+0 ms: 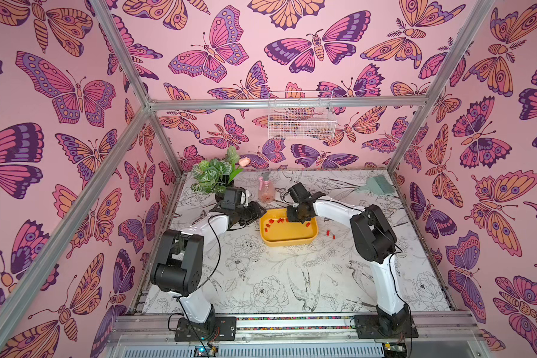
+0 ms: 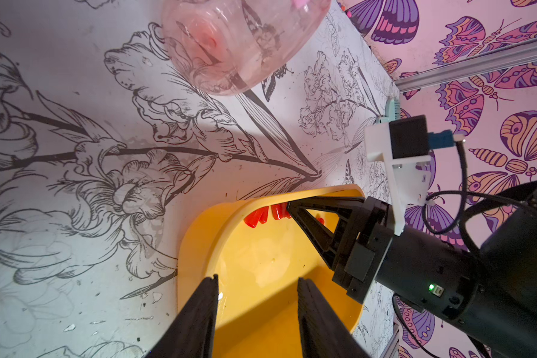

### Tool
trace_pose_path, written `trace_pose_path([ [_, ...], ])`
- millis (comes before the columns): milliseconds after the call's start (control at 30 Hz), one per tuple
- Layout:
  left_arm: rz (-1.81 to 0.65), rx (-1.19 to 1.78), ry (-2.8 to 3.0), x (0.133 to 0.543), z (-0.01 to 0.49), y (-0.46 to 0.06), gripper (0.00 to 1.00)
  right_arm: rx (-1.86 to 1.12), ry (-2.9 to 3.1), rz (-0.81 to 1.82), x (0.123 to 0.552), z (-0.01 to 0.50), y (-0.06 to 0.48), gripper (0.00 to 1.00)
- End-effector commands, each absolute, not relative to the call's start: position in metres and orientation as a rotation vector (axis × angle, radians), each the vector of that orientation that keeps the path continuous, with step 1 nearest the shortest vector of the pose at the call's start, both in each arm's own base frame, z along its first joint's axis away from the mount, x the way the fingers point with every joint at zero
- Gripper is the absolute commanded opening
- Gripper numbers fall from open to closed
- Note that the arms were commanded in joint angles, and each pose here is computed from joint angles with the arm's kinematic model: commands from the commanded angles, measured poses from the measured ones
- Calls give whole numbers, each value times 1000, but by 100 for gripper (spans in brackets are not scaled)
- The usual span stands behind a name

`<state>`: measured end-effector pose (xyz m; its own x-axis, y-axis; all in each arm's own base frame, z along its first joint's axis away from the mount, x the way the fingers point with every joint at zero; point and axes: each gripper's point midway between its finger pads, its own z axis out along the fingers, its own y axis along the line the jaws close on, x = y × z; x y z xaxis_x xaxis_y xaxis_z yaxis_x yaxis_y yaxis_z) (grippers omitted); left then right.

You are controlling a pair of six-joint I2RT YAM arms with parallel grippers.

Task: Take the screw protection sleeves out of the storage box
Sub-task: Pick up the screw protection sleeve from the storage box, then place the screw protection sleeve at the center of the board.

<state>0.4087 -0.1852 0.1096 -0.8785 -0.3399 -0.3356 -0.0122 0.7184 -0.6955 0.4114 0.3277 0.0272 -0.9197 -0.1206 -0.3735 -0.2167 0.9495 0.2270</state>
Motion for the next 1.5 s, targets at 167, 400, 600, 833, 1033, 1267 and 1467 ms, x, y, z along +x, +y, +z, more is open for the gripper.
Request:
trace_pose_path([
  [167, -1003, -254, 2501, 407, 107, -188, 47, -247, 2784, 338, 407, 15, 325, 12],
  [400, -1003, -253, 2502, 407, 107, -188, 47, -246, 2751, 362, 406, 27, 325, 7],
  [600, -1005, -252, 2502, 407, 107, -188, 47, -233, 2678, 380, 407, 55, 320, 5],
  [833, -1003, -253, 2500, 408, 107, -188, 47, -233, 2634, 401, 403, 79, 316, 4],
  [1033, -1006, -255, 2501, 407, 107, -188, 47, -230, 2595, 426, 397, 105, 311, 4],
  [1267, -1004, -254, 2500, 407, 107, -187, 47, -200, 2555, 382, 383, 139, 285, 5],
  [1467, -1005, -254, 2501, 407, 107, -187, 47, -122, 2541, 386, 378, 159, 244, 5],
])
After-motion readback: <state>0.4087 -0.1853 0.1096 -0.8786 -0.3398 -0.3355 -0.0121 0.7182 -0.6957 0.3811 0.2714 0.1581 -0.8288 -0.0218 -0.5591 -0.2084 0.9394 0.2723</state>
